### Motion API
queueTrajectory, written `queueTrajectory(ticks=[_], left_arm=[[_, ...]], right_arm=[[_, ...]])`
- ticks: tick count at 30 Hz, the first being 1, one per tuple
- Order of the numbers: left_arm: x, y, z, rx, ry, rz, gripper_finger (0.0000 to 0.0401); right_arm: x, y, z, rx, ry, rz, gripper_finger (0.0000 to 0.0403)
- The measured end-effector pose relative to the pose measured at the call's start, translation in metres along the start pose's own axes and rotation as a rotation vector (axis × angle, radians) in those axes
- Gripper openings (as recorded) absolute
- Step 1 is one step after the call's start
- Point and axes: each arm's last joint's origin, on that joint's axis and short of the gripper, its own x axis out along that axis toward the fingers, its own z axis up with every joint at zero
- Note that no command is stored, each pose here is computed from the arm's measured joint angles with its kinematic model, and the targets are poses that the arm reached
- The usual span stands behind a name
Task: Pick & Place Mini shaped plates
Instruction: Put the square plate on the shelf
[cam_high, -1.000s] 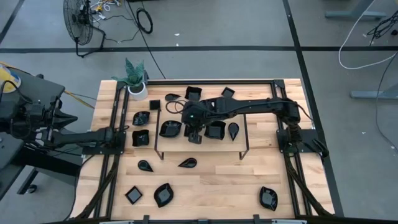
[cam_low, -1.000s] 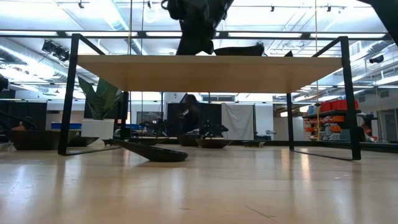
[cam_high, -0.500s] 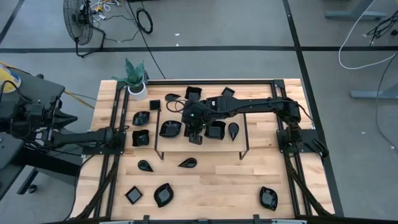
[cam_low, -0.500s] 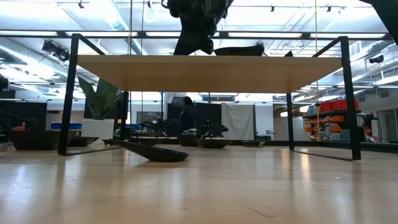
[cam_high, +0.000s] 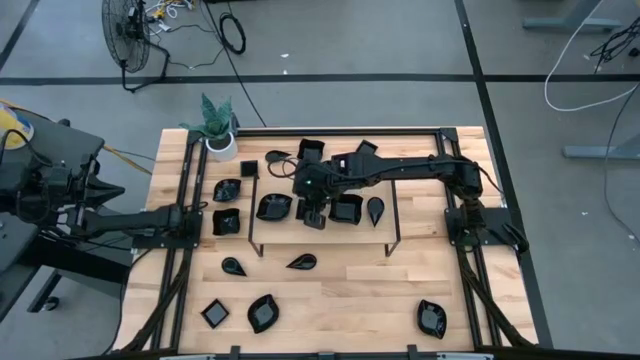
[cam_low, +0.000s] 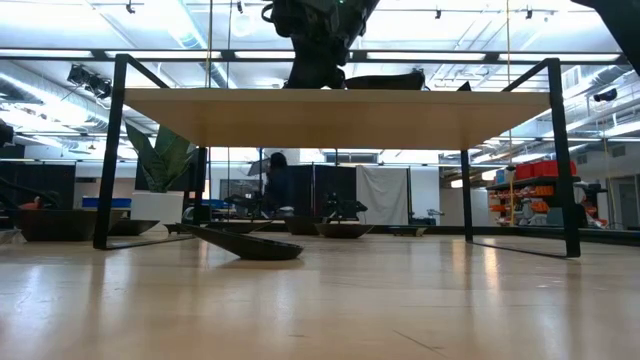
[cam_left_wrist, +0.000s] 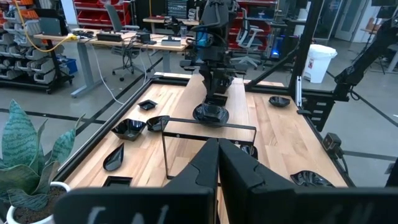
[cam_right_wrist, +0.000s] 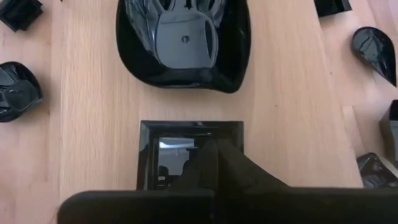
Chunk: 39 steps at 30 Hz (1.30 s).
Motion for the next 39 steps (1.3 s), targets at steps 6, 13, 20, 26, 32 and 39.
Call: queueTrajectory(ticks=[6, 13, 20, 26, 32, 39], left_arm=[[0.0, 0.0, 0.0, 0.0, 0.0, 0.0, 0.0018], [0.0, 0.0, 0.0, 0.0, 0.0, 0.0, 0.0018], [0.0, 0.0, 0.0, 0.0, 0.0, 0.0, 0.0018], [0.0, 0.0, 0.0, 0.0, 0.0, 0.0, 0.0018], [0.0, 0.0, 0.0, 0.0, 0.0, 0.0, 0.0018], [0.0, 0.0, 0.0, 0.0, 0.0, 0.0, 0.0018]], right_arm=[[0.0, 0.001, 0.0, -0.011, 0.002, -0.007, 0.0], [-0.004, 0.006, -0.009, -0.074, 0.091, 0.102, 0.0], [-0.004, 0.01, -0.01, -0.104, 0.099, 0.115, 0.0], [-0.004, 0.01, -0.011, -0.11, 0.108, 0.11, 0.0], [-0.004, 0.009, -0.013, -0.133, 0.128, 0.08, 0.0], [-0.004, 0.009, -0.014, -0.152, 0.132, 0.082, 0.0]])
